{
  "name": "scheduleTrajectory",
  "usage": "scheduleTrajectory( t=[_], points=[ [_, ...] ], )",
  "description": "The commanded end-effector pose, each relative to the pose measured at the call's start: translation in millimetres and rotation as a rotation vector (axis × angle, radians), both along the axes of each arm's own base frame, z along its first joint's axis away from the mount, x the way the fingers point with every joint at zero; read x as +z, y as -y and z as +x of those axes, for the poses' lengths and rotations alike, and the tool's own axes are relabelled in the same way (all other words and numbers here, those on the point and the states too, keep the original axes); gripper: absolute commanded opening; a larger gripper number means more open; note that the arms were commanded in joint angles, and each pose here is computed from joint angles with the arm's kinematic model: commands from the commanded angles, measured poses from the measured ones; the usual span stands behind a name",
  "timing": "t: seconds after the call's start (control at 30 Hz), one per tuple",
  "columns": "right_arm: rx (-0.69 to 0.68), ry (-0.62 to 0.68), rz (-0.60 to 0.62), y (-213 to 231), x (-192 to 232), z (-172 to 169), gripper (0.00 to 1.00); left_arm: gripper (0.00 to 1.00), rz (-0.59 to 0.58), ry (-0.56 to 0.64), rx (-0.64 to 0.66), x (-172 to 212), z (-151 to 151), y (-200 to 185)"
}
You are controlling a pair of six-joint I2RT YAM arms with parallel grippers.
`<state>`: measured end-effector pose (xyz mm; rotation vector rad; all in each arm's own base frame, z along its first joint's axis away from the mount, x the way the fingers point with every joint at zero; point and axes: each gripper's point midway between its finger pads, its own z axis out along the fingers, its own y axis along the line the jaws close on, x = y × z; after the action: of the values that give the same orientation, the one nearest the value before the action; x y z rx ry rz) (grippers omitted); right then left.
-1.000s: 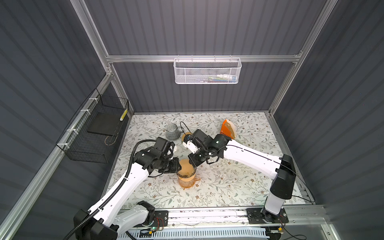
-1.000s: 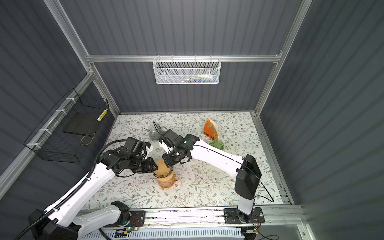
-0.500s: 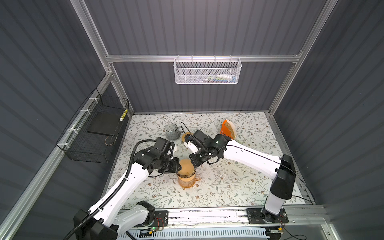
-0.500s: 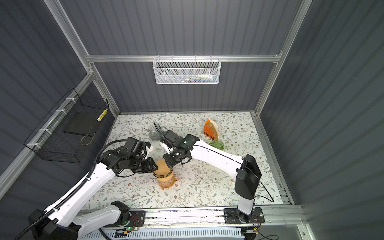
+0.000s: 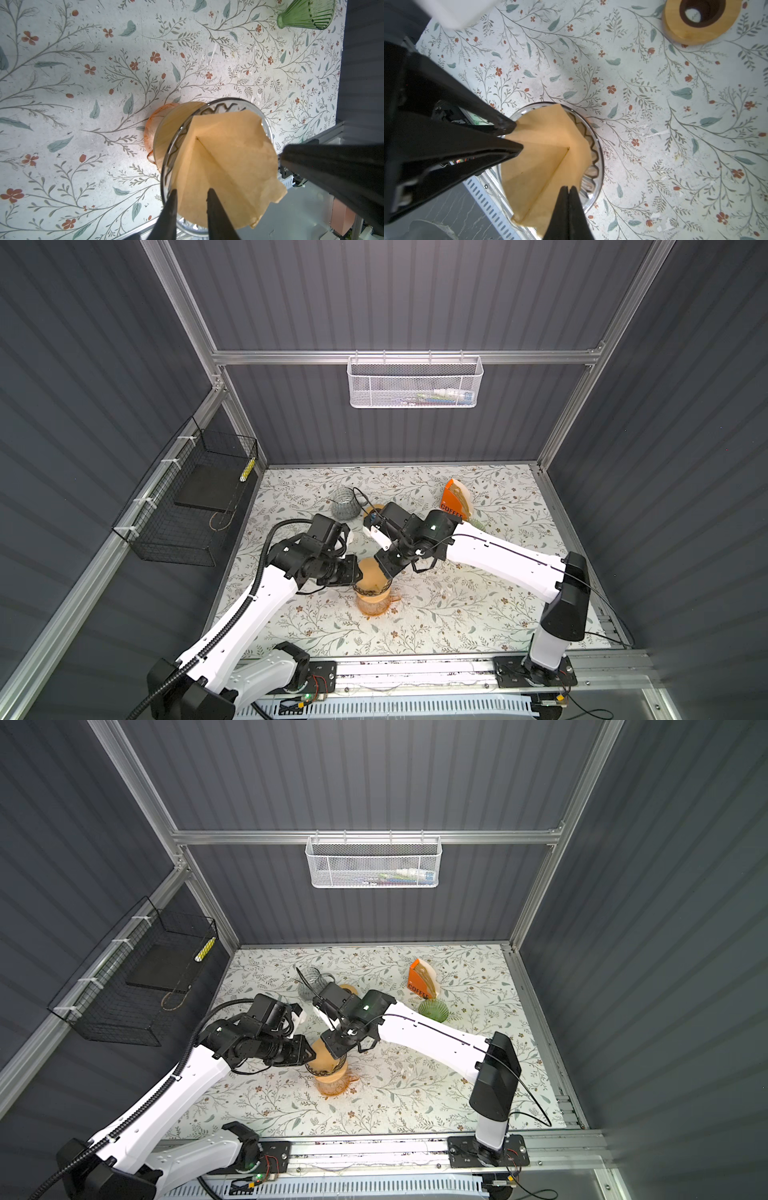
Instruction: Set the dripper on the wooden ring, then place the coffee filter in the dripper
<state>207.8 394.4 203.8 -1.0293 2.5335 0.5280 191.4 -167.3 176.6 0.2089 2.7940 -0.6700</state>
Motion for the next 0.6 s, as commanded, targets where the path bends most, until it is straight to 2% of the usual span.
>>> scheduleTrajectory(
  t=[0.0, 0.13, 0.57],
  points=[
    [0.006, 0.012, -0.010, 3.8, 5.4, -0.3, 0.04, 0.27, 0.004, 0.010, -0.008, 5.4, 0.2, 0.4],
    [0.021, -0.014, 0.007, -1.6, 0.0, -3.7, 0.04, 0.27, 0.005, 0.010, -0.008, 6.0, -0.4, -0.2],
    [-0.027, -0.042, -0.054, 12.8, -31.5, 5.2, 0.03, 0.26, 0.002, 0.007, -0.007, 5.6, 0.5, 1.0]
  ],
)
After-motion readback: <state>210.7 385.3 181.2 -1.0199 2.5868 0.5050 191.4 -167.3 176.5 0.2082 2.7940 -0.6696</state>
